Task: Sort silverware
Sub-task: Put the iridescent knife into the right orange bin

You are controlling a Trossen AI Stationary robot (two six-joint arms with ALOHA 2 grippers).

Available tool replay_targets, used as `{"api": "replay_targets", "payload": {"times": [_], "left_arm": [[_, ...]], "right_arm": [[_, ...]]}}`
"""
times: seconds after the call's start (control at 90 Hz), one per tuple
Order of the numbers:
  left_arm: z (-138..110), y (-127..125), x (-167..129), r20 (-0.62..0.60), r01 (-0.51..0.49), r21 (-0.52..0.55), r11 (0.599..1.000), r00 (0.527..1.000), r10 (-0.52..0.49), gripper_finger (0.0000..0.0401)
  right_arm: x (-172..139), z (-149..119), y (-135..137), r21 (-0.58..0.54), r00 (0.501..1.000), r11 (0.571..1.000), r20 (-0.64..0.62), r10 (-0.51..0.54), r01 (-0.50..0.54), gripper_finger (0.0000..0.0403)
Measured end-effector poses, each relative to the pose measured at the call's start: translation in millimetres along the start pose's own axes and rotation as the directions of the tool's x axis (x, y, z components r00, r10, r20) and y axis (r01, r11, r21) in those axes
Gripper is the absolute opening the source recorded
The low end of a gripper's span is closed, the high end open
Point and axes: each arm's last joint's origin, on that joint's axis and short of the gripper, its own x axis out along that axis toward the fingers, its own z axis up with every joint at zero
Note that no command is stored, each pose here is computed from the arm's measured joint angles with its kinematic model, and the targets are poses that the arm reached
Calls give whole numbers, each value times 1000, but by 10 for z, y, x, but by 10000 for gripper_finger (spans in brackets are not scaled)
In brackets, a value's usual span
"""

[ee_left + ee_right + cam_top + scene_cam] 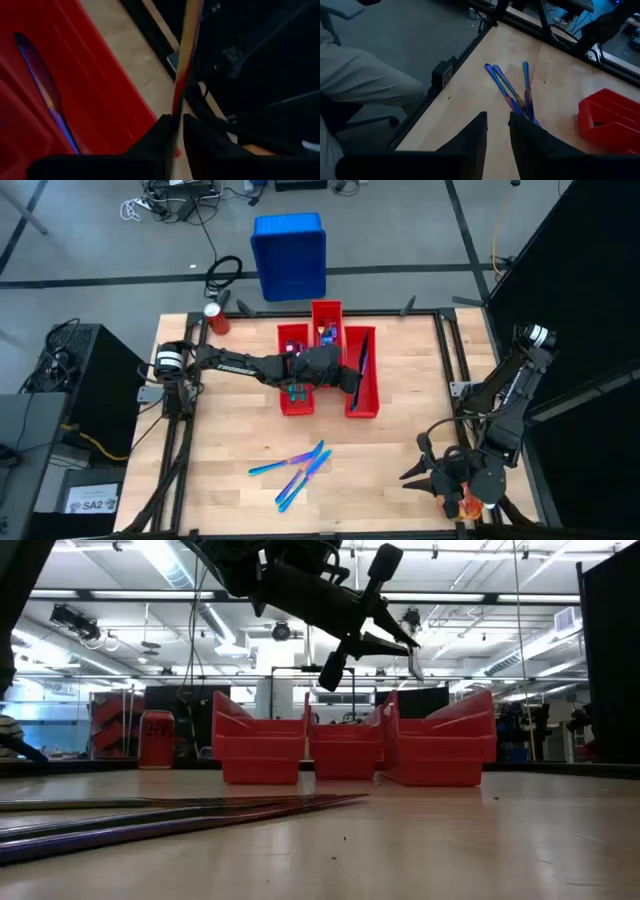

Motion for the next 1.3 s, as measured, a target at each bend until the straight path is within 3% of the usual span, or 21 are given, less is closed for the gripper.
{"api": "replay_targets", "payload": {"times": [0.3,0.389,0.533,0.833,1.122,1.3], "left_arm": [[83,69,2,-15,0,-11,1000,1000,0,117],[151,61,-15,-35,59,-20,998,998,-60,133],[265,-71,-117,-4,151,-5,988,988,-151,139],[285,-454,-483,-21,243,127,962,970,-242,137],[-30,-714,-656,-109,259,226,939,965,-240,135],[-308,-705,-668,-198,165,255,953,973,-115,135]], "right_arm": [[2,1,-3,-8,1000,1000,0,-1,1,63],[3,1,-4,-8,1000,1000,0,-1,1,64],[3,-4,-5,-11,1000,1000,-4,-2,2,63],[5,-7,-7,-13,1000,1000,-8,-3,3,62],[21,-4,-29,-8,1000,1000,-11,-12,11,63],[56,-3,-66,0,999,1000,-17,-30,30,63]]}}
